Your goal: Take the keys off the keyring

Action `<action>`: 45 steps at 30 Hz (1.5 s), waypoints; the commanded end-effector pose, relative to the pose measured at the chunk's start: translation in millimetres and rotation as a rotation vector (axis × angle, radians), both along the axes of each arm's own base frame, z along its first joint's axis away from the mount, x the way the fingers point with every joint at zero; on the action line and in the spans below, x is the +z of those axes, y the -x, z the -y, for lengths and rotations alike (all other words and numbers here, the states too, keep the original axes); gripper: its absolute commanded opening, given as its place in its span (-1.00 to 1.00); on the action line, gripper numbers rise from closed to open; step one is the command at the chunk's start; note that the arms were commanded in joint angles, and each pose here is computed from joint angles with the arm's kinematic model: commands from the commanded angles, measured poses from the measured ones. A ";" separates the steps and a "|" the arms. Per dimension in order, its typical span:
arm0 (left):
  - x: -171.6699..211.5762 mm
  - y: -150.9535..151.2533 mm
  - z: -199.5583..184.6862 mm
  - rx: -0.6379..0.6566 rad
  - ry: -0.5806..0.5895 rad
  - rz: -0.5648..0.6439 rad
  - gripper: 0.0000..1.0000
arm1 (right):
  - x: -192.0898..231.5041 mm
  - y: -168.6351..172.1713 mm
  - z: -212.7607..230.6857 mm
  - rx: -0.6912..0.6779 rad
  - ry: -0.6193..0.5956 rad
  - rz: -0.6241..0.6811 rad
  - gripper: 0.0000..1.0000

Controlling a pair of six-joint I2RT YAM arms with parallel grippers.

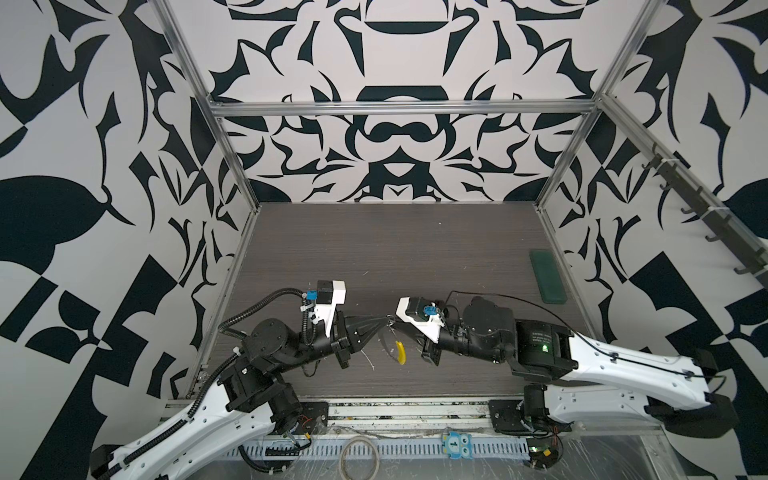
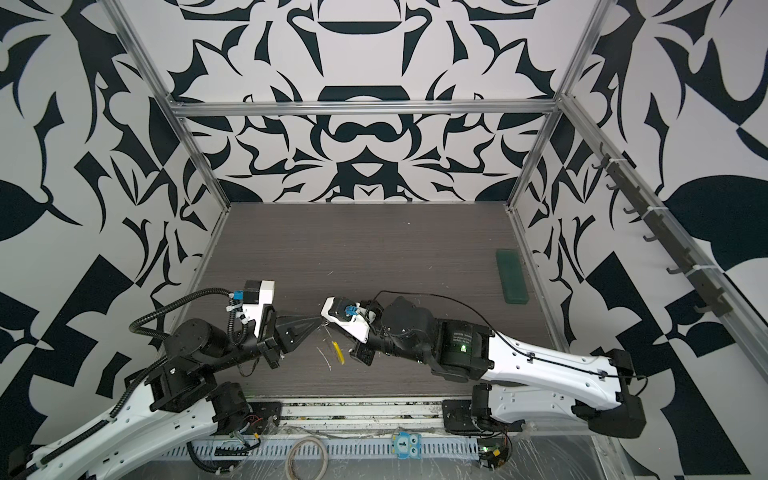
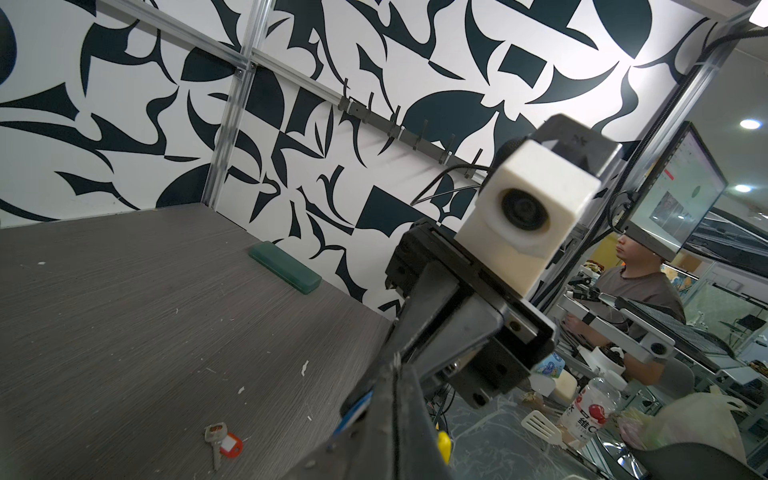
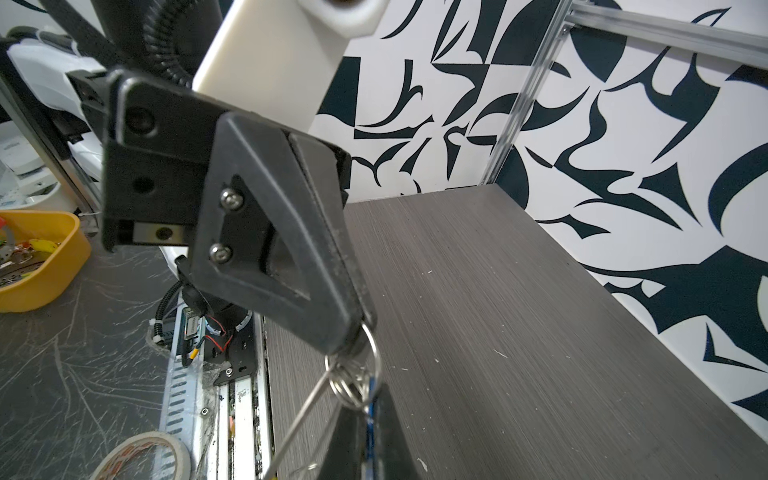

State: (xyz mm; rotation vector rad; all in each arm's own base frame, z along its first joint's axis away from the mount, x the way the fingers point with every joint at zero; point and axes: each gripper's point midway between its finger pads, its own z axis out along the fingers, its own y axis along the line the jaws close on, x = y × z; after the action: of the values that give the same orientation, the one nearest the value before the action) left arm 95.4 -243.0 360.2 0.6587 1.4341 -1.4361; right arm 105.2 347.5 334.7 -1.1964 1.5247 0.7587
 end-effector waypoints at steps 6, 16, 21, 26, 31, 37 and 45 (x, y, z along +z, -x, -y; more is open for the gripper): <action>17.7 -3.7 -11.4 0.053 0.098 0.037 -1.00 | 8.9 9.9 -10.4 0.024 -0.014 0.031 -1.00; 16.1 -2.7 -15.1 0.064 0.100 0.054 -1.00 | -2.0 16.8 -19.9 0.036 -0.011 0.007 -1.00; 15.2 6.8 -15.3 0.018 0.089 0.063 -1.00 | 2.5 15.2 -13.5 0.015 -0.039 -0.005 -0.94; 14.0 19.2 -12.7 -0.051 0.050 0.070 -1.00 | 14.6 26.1 -3.1 0.065 -0.062 -0.018 -0.43; 11.6 26.9 -10.1 -0.098 0.017 0.067 -1.00 | 32.4 34.4 13.0 0.093 -0.123 -0.023 -0.28; 12.8 35.8 -9.3 -0.148 0.024 0.081 -1.00 | 61.6 30.9 27.7 0.055 -0.260 -0.025 -0.26; 14.2 40.6 -7.3 -0.182 0.027 0.088 -1.00 | 75.8 38.3 32.0 0.223 -0.342 -0.188 -0.15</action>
State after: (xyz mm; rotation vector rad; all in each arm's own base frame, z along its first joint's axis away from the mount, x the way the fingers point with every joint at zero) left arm 63.1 -241.5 350.3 0.8266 1.4064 -1.5240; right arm 75.0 315.6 395.2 -1.0727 1.3898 1.0830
